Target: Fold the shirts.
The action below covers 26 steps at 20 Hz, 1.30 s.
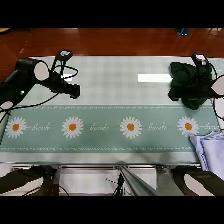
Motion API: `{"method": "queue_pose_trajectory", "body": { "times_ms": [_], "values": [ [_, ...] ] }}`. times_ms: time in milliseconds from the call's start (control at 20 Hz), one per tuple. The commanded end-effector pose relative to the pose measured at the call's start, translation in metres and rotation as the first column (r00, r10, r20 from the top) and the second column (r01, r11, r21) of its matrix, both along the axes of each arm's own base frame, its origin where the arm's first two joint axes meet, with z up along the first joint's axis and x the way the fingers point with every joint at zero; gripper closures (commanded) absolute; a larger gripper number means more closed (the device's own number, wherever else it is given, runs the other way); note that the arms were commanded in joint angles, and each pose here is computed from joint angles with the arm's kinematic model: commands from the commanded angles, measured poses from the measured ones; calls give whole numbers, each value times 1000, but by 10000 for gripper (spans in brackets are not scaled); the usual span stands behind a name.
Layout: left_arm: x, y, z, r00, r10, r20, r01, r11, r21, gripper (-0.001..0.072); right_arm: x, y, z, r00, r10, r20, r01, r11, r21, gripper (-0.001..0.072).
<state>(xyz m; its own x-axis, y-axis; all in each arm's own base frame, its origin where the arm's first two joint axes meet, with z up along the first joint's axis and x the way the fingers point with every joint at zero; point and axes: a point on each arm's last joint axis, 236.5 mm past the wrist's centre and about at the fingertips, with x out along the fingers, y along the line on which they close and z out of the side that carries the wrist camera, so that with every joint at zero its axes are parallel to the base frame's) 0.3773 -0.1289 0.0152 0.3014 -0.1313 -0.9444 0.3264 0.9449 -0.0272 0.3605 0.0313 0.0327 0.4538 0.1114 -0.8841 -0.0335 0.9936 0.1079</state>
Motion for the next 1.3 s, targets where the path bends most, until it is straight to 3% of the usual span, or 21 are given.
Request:
{"method": "queue_pose_trajectory", "body": {
  "times_ms": [0, 1000, 1250],
  "values": [
    [0, 0, 1, 1000, -1, 2, 1, 1000, 0, -4, 0, 0, 0, 1000, 0, 0, 0, 1000, 0, 101],
    [0, 0, 0, 1000, -1, 1, 1, 1000, -1, -4, 0, 0, 0, 1000, 0, 1, 0, 1000, 0, 101],
    [0, -1, 0, 1000, -1, 0, 1, 1000, 0, -4, 24, -1, 14, 993, -15, 116, 15, 1000, 6, 101]
  ]
}}
